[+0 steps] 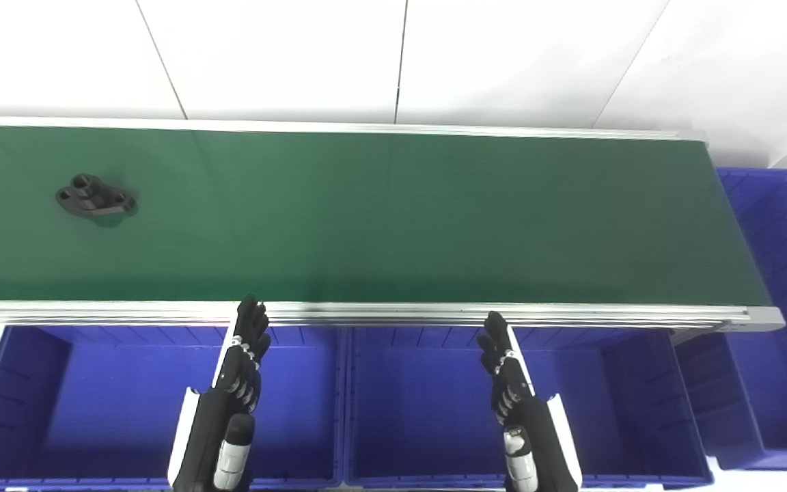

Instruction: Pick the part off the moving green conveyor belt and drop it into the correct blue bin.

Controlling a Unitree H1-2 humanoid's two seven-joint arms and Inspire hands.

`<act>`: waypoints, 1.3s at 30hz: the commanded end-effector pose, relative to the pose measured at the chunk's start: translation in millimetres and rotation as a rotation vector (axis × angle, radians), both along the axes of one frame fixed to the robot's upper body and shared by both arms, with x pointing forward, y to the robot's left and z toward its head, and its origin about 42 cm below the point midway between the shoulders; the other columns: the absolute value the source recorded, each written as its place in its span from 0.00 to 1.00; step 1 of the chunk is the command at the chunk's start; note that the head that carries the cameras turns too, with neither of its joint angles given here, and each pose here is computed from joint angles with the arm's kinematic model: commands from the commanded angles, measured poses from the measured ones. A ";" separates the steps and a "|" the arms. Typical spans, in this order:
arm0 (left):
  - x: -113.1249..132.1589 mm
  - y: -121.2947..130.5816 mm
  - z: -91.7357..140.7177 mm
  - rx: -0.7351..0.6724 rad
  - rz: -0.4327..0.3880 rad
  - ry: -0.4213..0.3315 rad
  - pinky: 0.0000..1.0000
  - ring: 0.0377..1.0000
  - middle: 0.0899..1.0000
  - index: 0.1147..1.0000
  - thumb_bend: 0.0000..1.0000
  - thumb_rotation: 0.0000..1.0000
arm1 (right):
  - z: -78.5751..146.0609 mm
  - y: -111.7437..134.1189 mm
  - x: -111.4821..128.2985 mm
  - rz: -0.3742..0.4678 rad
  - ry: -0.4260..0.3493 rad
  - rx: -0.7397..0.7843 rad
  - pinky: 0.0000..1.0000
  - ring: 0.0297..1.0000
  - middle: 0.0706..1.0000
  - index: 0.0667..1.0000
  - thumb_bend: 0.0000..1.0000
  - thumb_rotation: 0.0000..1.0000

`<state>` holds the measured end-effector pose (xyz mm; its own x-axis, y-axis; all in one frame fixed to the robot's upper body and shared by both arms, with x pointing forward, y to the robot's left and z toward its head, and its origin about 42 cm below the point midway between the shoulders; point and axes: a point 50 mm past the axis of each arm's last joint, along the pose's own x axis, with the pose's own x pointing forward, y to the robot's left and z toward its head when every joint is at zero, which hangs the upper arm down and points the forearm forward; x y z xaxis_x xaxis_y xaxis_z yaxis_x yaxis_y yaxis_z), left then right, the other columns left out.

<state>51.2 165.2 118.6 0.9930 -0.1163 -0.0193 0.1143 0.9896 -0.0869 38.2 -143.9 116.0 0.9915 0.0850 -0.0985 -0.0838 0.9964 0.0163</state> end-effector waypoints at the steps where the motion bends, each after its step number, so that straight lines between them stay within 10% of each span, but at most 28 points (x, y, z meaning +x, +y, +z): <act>1: -0.1 0.6 10.0 -0.006 0.011 -0.044 1.00 1.00 1.00 1.00 0.87 0.95 | 10.0 3.7 2.1 -0.006 -0.049 0.025 1.00 0.99 1.00 1.00 0.97 1.00; 39: -4.1 2.7 1.4 0.003 0.000 -0.038 1.00 1.00 1.00 1.00 0.87 0.94 | 0.4 2.1 -5.9 -0.047 0.000 0.077 1.00 0.98 1.00 1.00 0.98 1.00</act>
